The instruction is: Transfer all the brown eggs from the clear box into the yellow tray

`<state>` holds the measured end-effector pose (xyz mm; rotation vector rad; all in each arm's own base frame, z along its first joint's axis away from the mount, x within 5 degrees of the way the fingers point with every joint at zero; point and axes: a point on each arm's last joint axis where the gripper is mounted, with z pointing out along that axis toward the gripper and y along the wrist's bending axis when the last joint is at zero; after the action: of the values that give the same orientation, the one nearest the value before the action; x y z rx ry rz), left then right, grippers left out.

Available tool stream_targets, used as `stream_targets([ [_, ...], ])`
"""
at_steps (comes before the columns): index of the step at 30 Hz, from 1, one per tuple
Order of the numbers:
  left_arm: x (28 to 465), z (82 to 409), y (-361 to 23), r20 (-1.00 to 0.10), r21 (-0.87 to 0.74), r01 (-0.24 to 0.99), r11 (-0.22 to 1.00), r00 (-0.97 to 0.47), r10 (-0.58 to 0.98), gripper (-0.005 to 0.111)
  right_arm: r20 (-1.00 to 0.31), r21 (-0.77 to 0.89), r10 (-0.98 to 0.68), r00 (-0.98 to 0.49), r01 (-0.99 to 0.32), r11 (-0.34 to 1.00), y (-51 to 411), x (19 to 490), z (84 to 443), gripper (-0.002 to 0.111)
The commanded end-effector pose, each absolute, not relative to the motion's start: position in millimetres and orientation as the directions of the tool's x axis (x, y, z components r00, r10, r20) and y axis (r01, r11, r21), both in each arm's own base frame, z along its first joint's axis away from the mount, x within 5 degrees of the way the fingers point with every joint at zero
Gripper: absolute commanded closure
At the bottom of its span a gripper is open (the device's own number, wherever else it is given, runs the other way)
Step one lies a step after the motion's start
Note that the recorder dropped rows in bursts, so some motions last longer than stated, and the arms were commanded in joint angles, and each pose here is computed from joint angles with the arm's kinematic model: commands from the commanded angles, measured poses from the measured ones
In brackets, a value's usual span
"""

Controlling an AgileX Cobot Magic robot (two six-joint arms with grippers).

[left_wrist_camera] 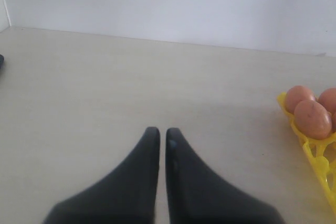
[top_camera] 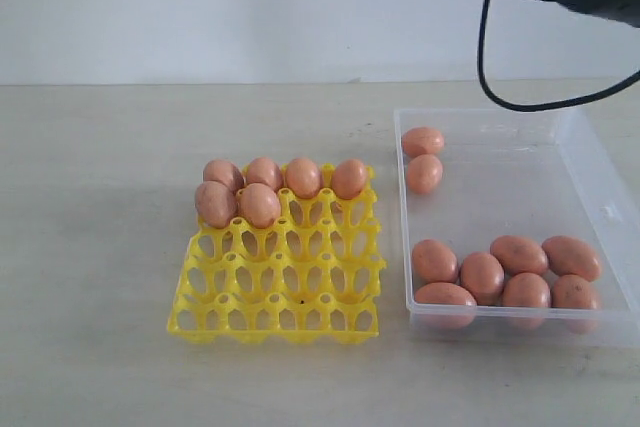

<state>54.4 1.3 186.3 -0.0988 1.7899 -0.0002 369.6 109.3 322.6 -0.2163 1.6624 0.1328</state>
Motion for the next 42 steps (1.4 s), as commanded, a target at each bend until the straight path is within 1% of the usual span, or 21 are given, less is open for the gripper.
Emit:
stream_targets([
  [1,54,185,1,-0.974,-0.051,-0.069,0.996,-0.215,-0.064,0.103,-0.955,0.185,0.246,0.167,-0.315,0.931,136,354,335,0.109],
  [2,54,185,1,-0.974,-0.051,-0.069,0.996,-0.215,-0.064,0.103,-0.941,0.214,0.293,0.168,-0.373,0.903,140,350,335,0.109],
  [3,54,185,1,-0.974,-0.051,-0.069,0.996,-0.215,-0.064,0.103,-0.935,0.209,0.324,0.146,-0.510,0.834,151,342,332,0.109],
  [4,54,185,1,-0.974,-0.051,-0.069,0.996,-0.215,-0.064,0.103,-0.953,0.147,0.274,0.133,-0.586,0.797,159,337,329,0.109],
  [5,54,185,1,-0.974,-0.051,-0.069,0.996,-0.215,-0.064,0.103,-0.987,-0.040,0.090,0.137,-0.733,0.679,176,324,317,0.109],
  [6,54,185,1,-0.974,-0.051,-0.069,0.996,-0.215,-0.064,0.103,-0.992,-0.092,0.013,0.126,-0.784,0.614,181,319,309,0.109],
  [7,54,185,1,-0.974,-0.051,-0.069,0.996,-0.215,-0.064,0.103,-0.995,-0.099,-0.070,0.073,-0.834,0.543,185,313,296,0.109],
  [9,54,185,1,-0.974,-0.051,-0.069,0.996,-0.215,-0.064,0.103,-0.994,-0.062,-0.110,-0.002,-0.816,0.575,183,316,277,0.109],
  [10,54,185,1,-0.974,-0.051,-0.069,0.996,-0.215,-0.064,0.103,-0.996,-0.027,-0.086,-0.029,-0.815,0.579,184,320,268,0.109],
  [13,54,185,1,-0.974,-0.051,-0.069,0.996,-0.215,-0.064,0.103,-0.997,0.079,0.037,-0.070,-0.878,0.472,195,323,243,0.109],
  [15,54,185,1,-0.974,-0.051,-0.069,0.996,-0.215,-0.064,0.103,-0.983,0.164,0.141,-0.114,-0.893,0.419,200,328,225,0.109],
  [17,54,185,1,-0.974,-0.051,-0.069,0.996,-0.215,-0.064,0.103,-0.973,0.196,0.196,-0.123,-0.891,0.411,202,333,207,0.109],
  [19,54,185,1,-0.974,-0.051,-0.069,0.996,-0.215,-0.064,0.103,-0.970,0.191,0.223,-0.096,-0.870,0.454,200,341,189,0.109],
  [21,54,185,1,-0.974,-0.051,-0.069,0.996,-0.215,-0.064,0.103,-0.980,0.146,0.189,-0.059,-0.860,0.488,200,345,177,0.109],
  [24,54,185,1,-0.974,-0.051,-0.069,0.996,-0.215,-0.064,0.103,-0.984,0.125,0.172,-0.041,-0.850,0.512,198,348,170,0.109],
  [29,54,185,1,-0.974,-0.051,-0.069,0.996,-0.215,-0.064,0.103,-0.988,0.132,0.137,-0.067,-0.830,0.541,174,360,153,0.109],
  [31,54,185,1,-0.974,-0.051,-0.069,0.996,-0.215,-0.064,0.103,-0.993,0.113,0.085,-0.082,-0.863,0.493,167,358,146,0.109],
  [32,54,185,1,-0.974,-0.051,-0.069,0.996,-0.215,-0.064,0.103,-0.993,0.113,0.019,-0.118,-0.881,0.459,169,355,139,0.109],
  [34,54,185,1,-0.974,-0.051,-0.069,0.996,-0.215,-0.064,0.103,-0.983,0.099,-0.089,-0.163,-0.865,0.491,167,356,128,0.109],
  [40,54,185,1,-0.974,-0.051,-0.069,0.996,-0.215,-0.064,0.103,-0.955,0.073,-0.197,-0.222,-0.820,0.567,160,361,116,0.109],
  [42,54,185,1,-0.974,-0.051,-0.069,0.996,-0.215,-0.064,0.103,-0.954,0.054,-0.210,-0.212,-0.815,0.576,159,362,116,0.109],
])
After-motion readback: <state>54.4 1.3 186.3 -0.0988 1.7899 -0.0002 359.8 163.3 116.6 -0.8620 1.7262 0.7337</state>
